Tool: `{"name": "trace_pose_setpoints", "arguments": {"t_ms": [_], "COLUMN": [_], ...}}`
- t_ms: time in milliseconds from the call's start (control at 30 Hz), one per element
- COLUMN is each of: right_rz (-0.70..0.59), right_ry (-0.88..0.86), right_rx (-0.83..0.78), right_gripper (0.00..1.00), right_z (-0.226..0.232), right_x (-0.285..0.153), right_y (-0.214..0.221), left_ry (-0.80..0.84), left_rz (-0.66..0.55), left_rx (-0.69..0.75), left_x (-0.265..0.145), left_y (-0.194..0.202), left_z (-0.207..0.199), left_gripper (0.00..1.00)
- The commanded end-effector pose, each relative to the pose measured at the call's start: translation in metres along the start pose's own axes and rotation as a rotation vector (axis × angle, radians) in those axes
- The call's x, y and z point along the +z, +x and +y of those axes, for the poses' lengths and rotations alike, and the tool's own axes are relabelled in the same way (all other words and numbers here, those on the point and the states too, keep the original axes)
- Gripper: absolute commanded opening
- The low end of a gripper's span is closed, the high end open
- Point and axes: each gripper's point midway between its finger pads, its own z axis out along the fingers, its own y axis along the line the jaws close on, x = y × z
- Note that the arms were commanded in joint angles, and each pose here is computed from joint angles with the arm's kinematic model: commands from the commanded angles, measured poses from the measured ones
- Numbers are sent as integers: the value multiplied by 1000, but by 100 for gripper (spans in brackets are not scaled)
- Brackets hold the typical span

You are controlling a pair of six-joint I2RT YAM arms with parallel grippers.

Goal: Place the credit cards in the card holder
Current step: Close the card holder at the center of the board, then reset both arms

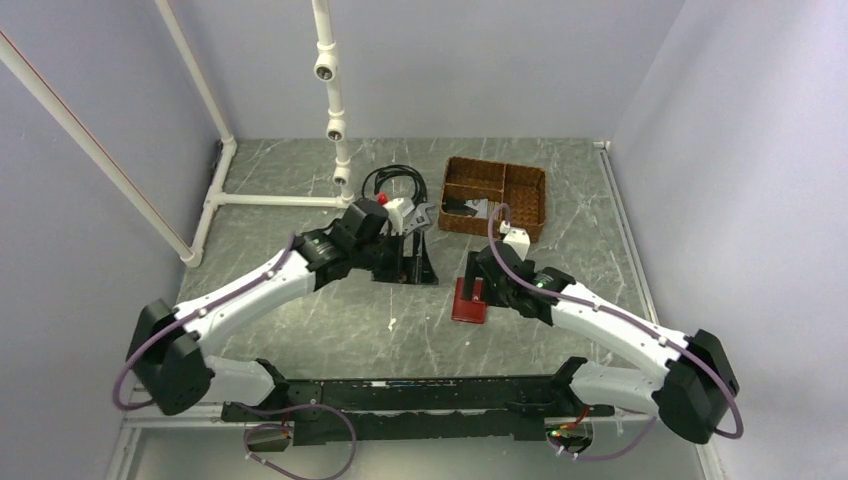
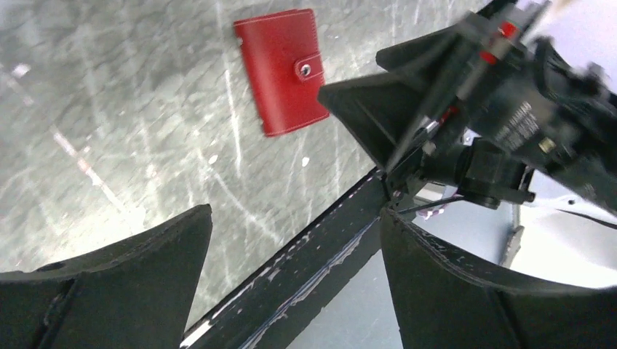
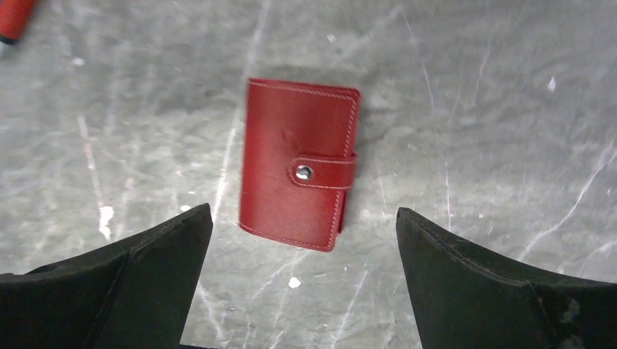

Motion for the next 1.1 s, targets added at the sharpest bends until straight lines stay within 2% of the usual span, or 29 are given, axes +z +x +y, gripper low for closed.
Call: {"name": "trace_pose_setpoints", "arguments": {"t_ms": [0,133,433,600,733,833,933,1067], "right_rz": [124,127,158,162,164,222,326,357], "right_ry": [93,168,94,35,111,119,96,85], "right_rx": [50,7,-27,6,79,74,33,29], "right_gripper": [100,100,100,89,86,78,62,58], "right_z": [-14,-12,14,26,9,-2,-10,-27], "right_x": [13,33,58,67,59,49,34,8], "right_y": [32,34,47,52,57,72,94,105], "left_ry": [-36,-32,30,30,23,16,12,-4], "left_rz": [-76,-95,-115,-114,-110,-123,-149,-162], "left_rx": [59,68,47,53,55,47,45,59], "left_x": [-37,-49,-54,-57,-61,-67,-74,-81], "left_y": [3,9,22,25,28,31,29,25], "left_z": [8,11,11,12,13,15,15,14], "left_gripper": [91,93,93,93,93,93,93,94]}}
